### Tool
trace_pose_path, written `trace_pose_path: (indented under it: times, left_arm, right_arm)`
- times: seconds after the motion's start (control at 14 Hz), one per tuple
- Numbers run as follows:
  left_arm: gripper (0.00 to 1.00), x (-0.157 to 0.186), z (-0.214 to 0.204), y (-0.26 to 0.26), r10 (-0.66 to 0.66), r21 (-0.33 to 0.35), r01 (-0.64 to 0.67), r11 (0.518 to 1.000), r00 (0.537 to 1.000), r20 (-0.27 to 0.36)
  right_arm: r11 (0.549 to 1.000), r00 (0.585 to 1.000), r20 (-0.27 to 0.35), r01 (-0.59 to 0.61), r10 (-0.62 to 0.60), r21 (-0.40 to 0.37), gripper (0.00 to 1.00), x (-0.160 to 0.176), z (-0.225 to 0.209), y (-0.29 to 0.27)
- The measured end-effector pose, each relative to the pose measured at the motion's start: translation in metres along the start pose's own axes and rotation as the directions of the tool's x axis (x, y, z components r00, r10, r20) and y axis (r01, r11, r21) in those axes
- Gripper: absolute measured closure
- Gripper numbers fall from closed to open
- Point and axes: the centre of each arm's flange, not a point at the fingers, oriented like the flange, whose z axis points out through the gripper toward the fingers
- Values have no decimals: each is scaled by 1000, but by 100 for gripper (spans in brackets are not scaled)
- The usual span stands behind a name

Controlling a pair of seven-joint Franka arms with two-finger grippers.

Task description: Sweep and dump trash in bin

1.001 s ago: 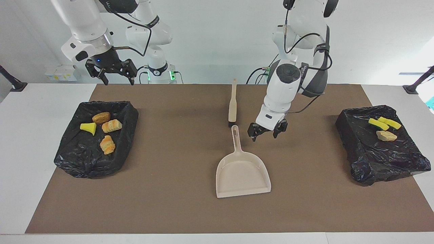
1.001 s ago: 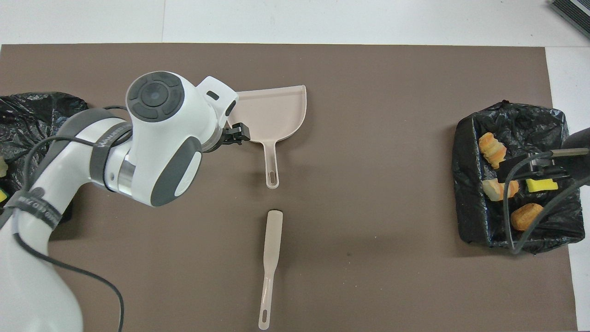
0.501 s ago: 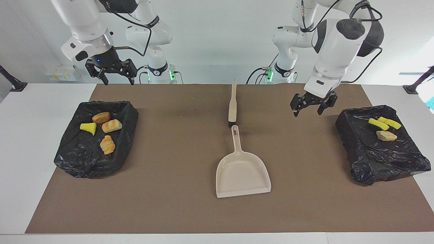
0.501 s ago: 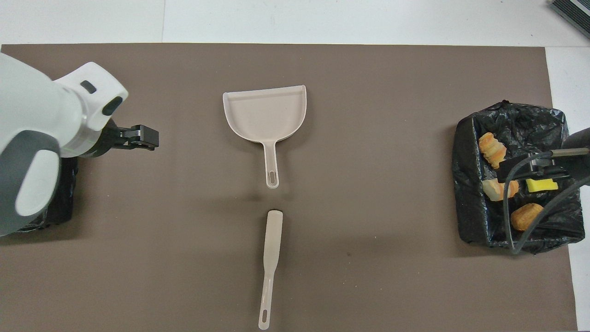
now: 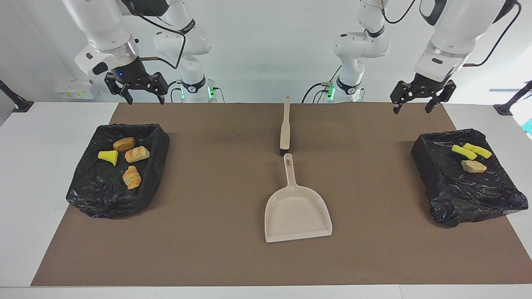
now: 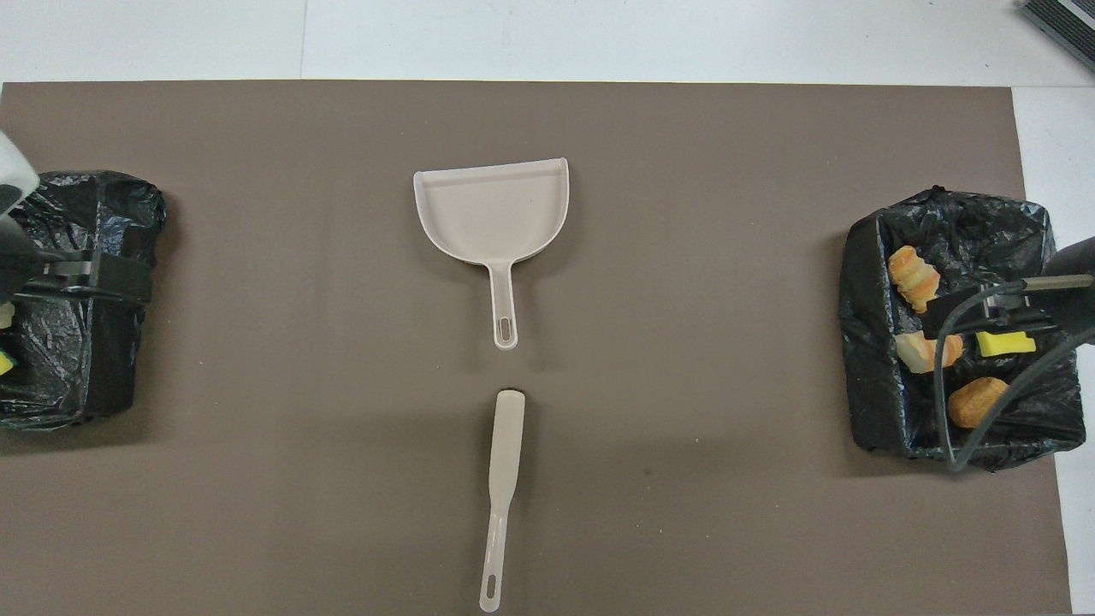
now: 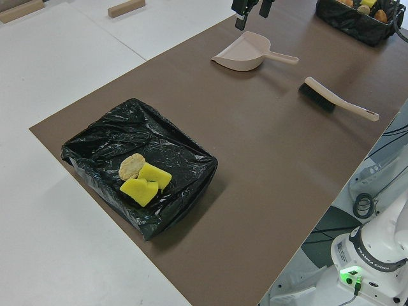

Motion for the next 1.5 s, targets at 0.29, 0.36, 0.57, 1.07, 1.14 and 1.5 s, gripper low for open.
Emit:
trace_pose_path:
  times: [0.29,0.36,0.57,1.07,1.14,1.5]
  left_arm:
    - [0,-3,-24,-10,4,-2,-3,1000,1000,16]
    - [0,-2,-27,-13,0,-3,1,1000,1000,22]
    - [0,4,-32,-16,-1,-6,1,1000,1000,17]
    - [0,-2,-37,-15,0,-6,0,1000,1000,29]
    - [0,-2,-37,-15,1,-6,-1,1000,1000,31]
    - [0,-5,-37,-14,1,-6,-1,1000,999,35]
  right_arm:
    - [1000,1000,0,0,0,0,0,0,0,0]
    - [1000,1000,0,0,0,0,0,0,0,0]
    - [1000,1000,0,0,0,0,0,0,0,0]
    - [1000,1000,0,0,0,0,0,0,0,0]
    - [1000,1000,0,0,0,0,0,0,0,0]
    - [1000,1000,0,0,0,0,0,0,0,0]
